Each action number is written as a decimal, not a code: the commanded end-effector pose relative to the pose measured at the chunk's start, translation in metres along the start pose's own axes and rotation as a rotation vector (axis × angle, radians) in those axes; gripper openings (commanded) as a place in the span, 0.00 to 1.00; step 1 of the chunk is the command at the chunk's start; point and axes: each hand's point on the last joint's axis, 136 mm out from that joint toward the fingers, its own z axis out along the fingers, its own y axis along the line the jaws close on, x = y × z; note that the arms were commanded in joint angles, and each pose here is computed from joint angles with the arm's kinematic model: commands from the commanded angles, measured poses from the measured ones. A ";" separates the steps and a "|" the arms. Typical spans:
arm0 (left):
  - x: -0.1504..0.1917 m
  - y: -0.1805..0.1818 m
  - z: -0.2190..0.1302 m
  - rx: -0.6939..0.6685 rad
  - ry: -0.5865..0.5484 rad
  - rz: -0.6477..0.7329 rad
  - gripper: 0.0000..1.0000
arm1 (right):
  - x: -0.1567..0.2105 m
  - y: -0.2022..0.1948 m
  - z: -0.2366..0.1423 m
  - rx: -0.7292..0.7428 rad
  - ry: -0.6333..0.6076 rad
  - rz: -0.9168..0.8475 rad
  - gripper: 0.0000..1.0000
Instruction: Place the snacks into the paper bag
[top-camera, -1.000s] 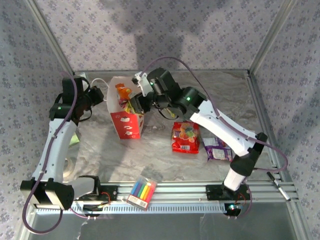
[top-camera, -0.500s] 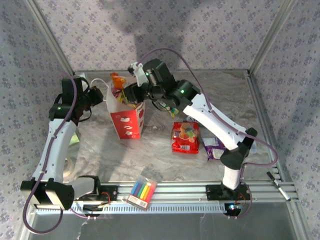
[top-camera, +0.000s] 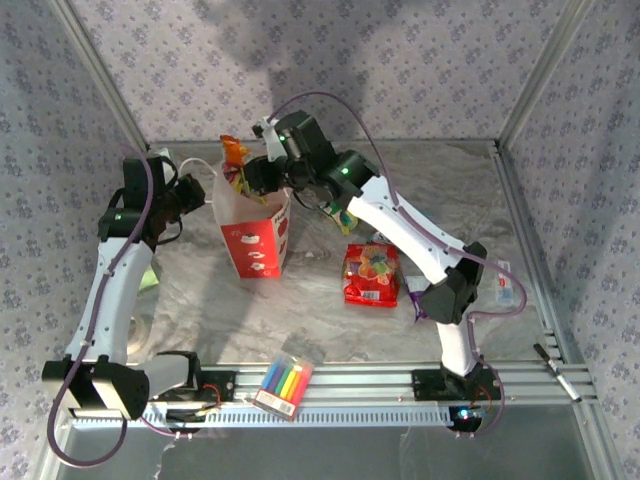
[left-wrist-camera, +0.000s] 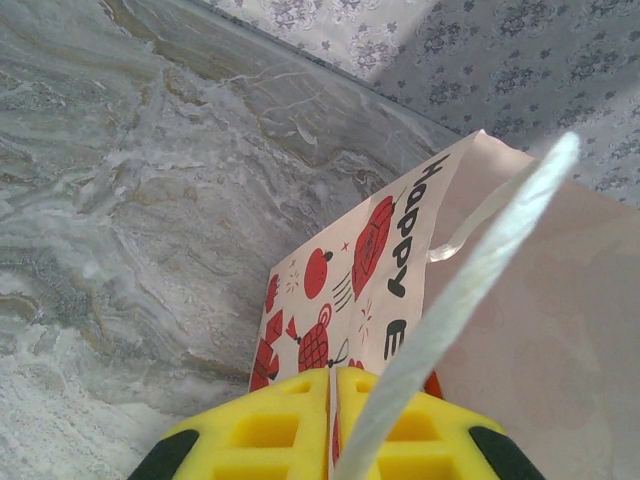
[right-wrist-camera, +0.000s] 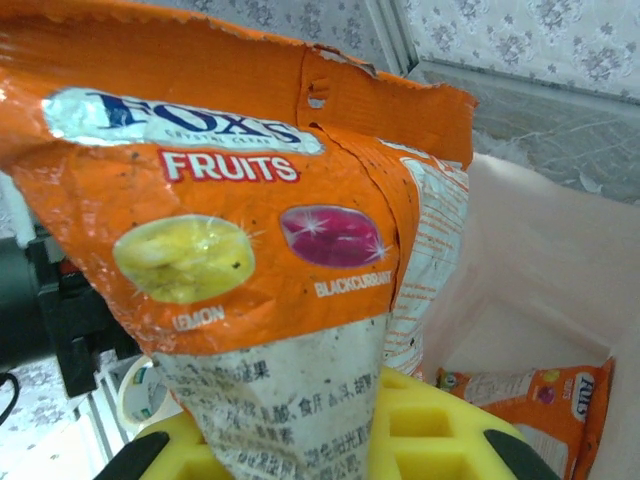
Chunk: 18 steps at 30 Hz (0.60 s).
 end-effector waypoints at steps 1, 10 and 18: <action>-0.005 -0.003 -0.002 0.023 -0.018 0.011 0.09 | -0.022 -0.003 0.001 0.028 -0.072 -0.031 0.17; -0.006 -0.003 0.003 0.030 -0.011 0.011 0.09 | -0.010 -0.031 0.020 0.153 -0.039 -0.075 0.20; -0.005 -0.002 0.007 0.028 -0.001 0.005 0.09 | -0.005 -0.048 0.028 0.233 -0.025 -0.099 0.36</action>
